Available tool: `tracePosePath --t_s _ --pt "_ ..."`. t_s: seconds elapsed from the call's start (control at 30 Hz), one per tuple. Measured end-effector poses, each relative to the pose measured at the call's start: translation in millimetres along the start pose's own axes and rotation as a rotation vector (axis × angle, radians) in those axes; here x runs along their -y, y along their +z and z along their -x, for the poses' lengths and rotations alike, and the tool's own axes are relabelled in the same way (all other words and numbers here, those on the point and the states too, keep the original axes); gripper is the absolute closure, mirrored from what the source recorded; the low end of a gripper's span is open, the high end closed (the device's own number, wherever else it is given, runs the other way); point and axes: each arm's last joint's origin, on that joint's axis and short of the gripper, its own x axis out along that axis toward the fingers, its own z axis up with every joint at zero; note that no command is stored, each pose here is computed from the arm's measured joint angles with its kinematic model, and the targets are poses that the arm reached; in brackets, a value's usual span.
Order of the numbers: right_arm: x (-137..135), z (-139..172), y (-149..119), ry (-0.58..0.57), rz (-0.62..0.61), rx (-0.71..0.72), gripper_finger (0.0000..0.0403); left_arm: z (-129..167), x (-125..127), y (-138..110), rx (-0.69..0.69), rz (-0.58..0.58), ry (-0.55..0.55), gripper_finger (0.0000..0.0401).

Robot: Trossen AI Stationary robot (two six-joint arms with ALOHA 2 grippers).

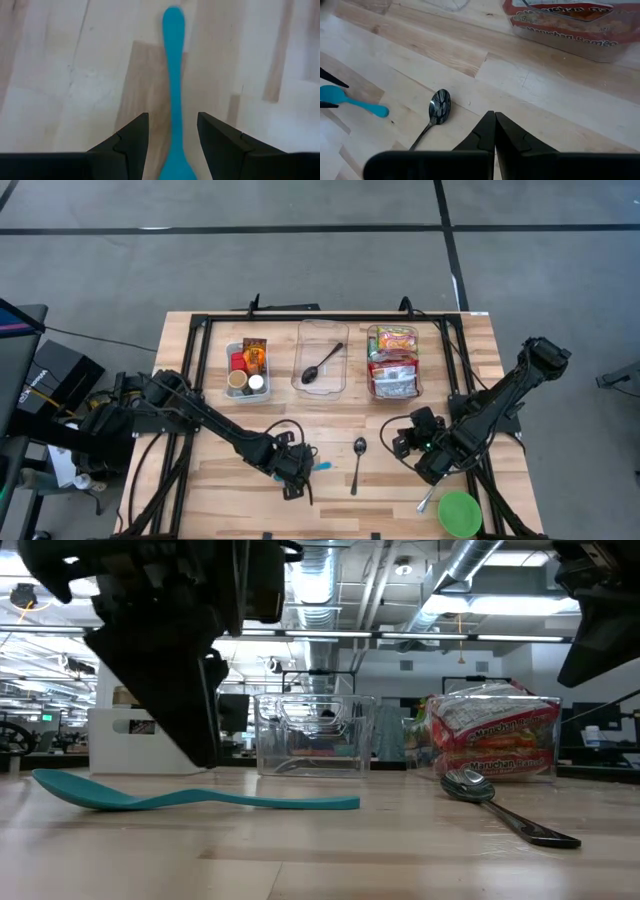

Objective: Pick & Place Food Item
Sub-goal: Put the blue baby spoon into the left transparent bin

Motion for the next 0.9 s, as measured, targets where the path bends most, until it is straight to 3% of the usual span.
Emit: tracePosePath --t_s 0.33,0.9 --pt "1 0 0 -0.008 0.007 0.003 0.0403 -19 2 -4 -0.022 -0.003 0.006 0.0238" --pt "1 0 0 -0.010 0.009 0.003 0.0403 -18 -1 -8 -0.067 0.012 0.034 0.0238"
